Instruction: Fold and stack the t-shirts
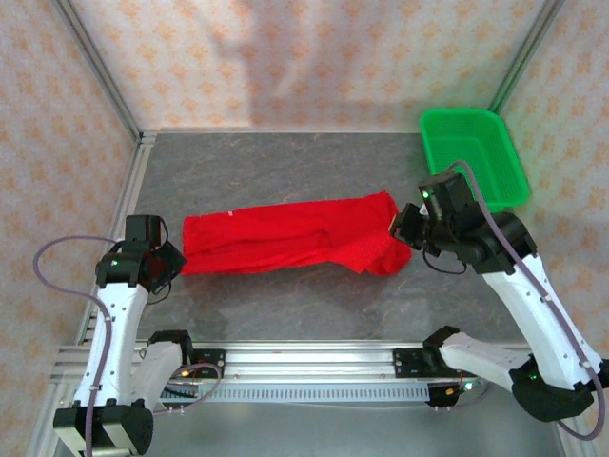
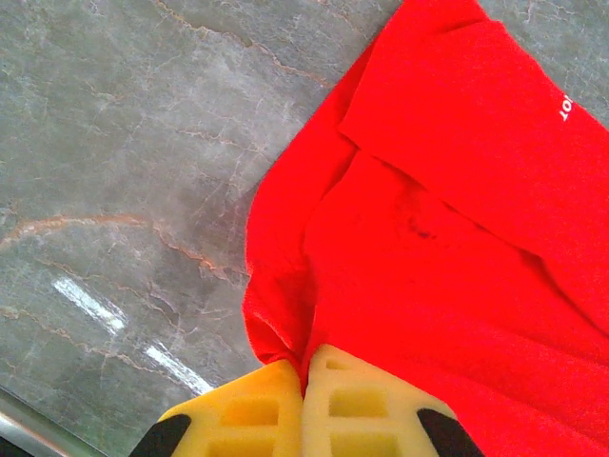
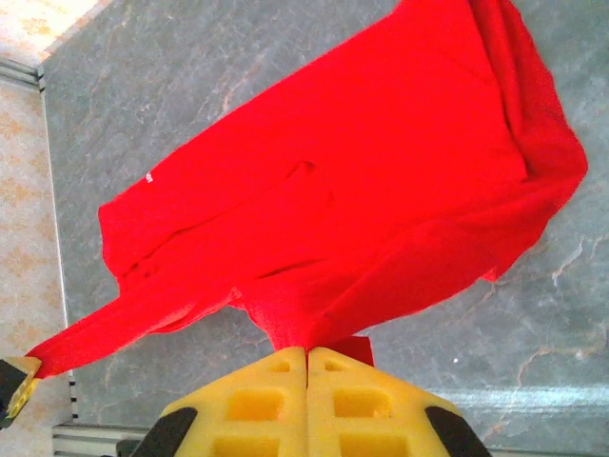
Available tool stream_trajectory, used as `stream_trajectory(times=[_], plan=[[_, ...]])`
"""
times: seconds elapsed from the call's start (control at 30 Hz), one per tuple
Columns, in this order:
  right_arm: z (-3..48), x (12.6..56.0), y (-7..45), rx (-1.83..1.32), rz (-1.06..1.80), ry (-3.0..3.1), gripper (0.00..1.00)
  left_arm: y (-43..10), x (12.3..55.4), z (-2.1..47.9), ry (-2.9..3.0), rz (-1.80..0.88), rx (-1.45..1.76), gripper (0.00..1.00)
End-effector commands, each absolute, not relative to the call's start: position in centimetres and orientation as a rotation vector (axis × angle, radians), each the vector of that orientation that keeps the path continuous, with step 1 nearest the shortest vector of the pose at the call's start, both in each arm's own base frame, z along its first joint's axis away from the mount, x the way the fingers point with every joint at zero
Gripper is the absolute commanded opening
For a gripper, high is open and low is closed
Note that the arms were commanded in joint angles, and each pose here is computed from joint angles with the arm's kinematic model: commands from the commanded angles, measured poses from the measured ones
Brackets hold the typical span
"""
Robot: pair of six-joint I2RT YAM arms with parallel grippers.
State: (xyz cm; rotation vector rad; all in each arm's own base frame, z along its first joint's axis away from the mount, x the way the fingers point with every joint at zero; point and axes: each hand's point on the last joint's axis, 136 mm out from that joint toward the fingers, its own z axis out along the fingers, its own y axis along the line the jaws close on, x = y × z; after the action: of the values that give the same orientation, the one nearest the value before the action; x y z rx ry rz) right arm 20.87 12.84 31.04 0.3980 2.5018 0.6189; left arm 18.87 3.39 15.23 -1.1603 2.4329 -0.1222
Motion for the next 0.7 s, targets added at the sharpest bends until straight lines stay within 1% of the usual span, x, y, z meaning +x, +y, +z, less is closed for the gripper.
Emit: stream_trajectory(times=[0.0,0.23,0.53,0.67], plan=[[32.2,21.1,11.7,0.309,0.514,2.490,0.00,4.0,18.3,15.8,2.433,-0.074,-1.144,0.00],[33.1,22.3,12.2,0.221,0.458,2.496,0.00,4.1,18.6,15.7,2.431,-0.070,-1.146,0.00],[32.3,23.6,12.5,0.156,0.396,2.511,0.00,4.6,19.9,15.9,2.457,-0.029,-1.088,0.00],[31.1,24.3,13.1,0.111,0.357,2.573,0.00,4.9,20.6,16.0,2.499,0.010,-1.044,0.00]])
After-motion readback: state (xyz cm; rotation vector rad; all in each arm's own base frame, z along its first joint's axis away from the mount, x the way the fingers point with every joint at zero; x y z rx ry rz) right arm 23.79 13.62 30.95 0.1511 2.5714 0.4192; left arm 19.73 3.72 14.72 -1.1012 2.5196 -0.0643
